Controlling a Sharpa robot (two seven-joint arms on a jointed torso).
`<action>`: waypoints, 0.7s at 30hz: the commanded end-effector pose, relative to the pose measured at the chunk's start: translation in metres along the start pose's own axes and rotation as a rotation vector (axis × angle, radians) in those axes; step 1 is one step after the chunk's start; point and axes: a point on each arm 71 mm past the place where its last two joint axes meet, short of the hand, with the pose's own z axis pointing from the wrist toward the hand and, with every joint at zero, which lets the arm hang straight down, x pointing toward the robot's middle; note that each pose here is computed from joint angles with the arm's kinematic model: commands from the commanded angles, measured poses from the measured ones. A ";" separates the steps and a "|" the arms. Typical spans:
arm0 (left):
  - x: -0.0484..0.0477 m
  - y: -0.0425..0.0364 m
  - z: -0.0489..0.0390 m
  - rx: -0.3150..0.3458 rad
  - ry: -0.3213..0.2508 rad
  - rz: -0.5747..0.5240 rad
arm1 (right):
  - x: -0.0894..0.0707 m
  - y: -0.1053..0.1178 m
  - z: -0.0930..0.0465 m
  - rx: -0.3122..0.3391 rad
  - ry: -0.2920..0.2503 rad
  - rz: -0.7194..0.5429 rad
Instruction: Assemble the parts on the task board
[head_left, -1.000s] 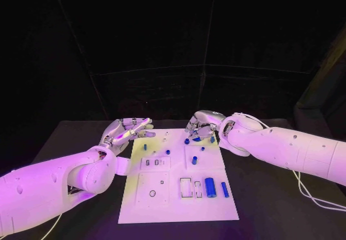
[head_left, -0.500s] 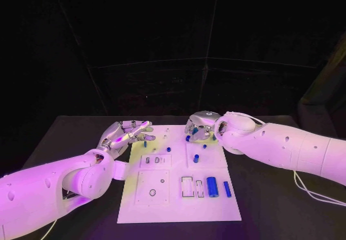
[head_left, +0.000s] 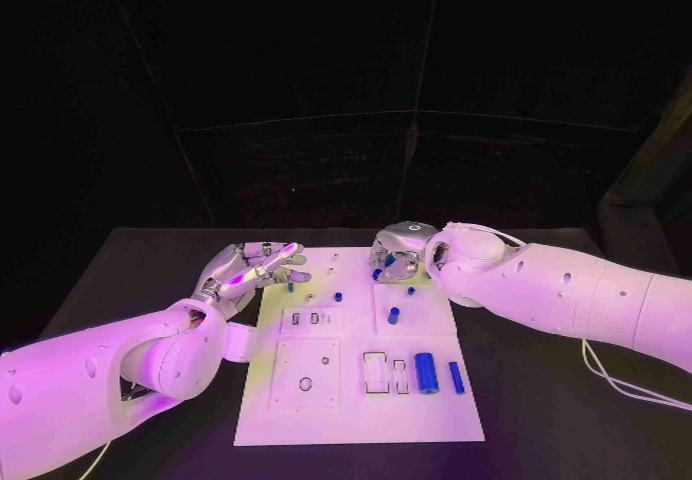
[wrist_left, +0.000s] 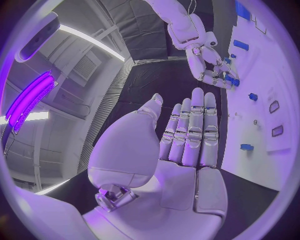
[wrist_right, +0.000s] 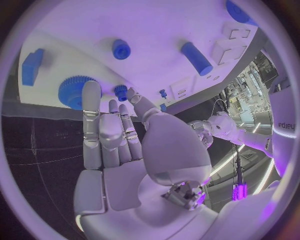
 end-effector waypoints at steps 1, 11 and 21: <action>0.0023 -0.0018 -0.0002 0.005 0.022 -0.005 | 0.000 0.000 0.001 0.004 0.026 -0.013; 0.0047 -0.0026 -0.0014 0.003 0.032 -0.010 | 0.003 0.001 0.006 0.011 0.063 -0.015; 0.0042 -0.0025 -0.0014 0.001 0.033 -0.012 | 0.001 0.003 0.008 -0.002 0.029 -0.015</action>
